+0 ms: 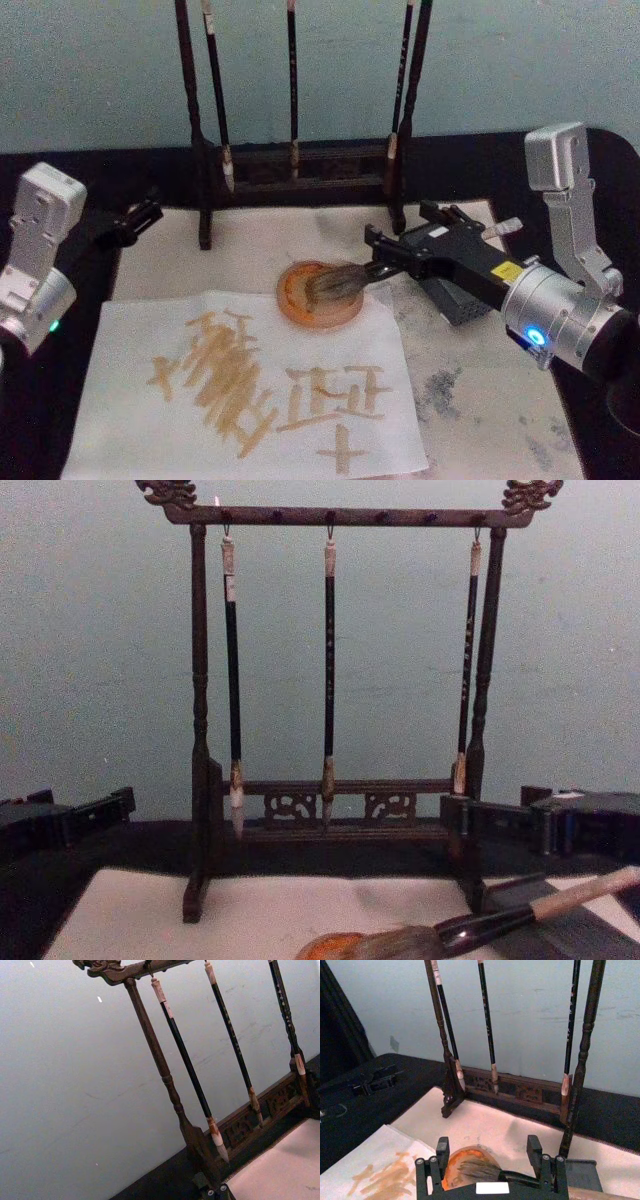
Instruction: Pick up the brush from the inkstone, write on the paper, then place the brush back to its original position.
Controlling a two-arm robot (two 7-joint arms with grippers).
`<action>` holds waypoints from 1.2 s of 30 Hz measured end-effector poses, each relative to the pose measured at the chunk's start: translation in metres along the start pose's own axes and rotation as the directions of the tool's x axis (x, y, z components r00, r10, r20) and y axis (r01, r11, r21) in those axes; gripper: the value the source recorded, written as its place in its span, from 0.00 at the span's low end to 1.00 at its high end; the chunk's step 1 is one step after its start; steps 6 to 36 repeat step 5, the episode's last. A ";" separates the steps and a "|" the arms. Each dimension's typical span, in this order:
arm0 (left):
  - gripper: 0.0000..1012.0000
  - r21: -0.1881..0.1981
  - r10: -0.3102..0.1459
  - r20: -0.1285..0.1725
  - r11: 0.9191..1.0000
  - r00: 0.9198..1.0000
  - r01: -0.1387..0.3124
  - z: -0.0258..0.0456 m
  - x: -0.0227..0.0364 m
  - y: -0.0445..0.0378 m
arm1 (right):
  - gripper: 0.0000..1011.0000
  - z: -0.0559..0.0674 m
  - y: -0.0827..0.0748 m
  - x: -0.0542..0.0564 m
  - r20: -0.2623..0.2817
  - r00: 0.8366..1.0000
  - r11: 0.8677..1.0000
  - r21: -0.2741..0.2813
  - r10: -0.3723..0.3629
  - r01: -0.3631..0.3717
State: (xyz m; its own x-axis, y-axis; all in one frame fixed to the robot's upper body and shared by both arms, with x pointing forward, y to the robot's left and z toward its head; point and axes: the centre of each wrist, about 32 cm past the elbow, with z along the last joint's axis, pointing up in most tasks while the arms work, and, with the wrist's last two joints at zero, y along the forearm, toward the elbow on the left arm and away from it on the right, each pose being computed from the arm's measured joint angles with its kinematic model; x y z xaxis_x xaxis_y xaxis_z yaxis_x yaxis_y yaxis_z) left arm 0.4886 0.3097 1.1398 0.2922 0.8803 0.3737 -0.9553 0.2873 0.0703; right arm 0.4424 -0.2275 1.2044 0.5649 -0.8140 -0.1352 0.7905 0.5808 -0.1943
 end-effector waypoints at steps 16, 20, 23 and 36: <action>0.99 0.000 0.000 0.000 1.000 1.000 0.000 0.0000 0.0000 0.0000 | 0.99 0.000 0.000 0.000 -0.002 1.000 1.000 0.000 -0.001 0.001; 0.99 0.000 0.000 0.000 1.000 1.000 0.000 0.0000 0.0000 0.0000 | 0.99 0.000 0.000 0.000 -0.002 1.000 1.000 0.000 -0.001 0.001; 0.99 0.000 0.000 0.000 1.000 1.000 0.000 0.0000 0.0000 0.0000 | 0.99 0.000 0.000 0.000 -0.002 1.000 1.000 0.000 -0.001 0.001; 0.99 0.000 0.000 0.000 1.000 1.000 0.000 0.0000 0.0000 0.0000 | 0.99 0.000 0.000 0.000 -0.002 1.000 1.000 0.000 -0.001 0.001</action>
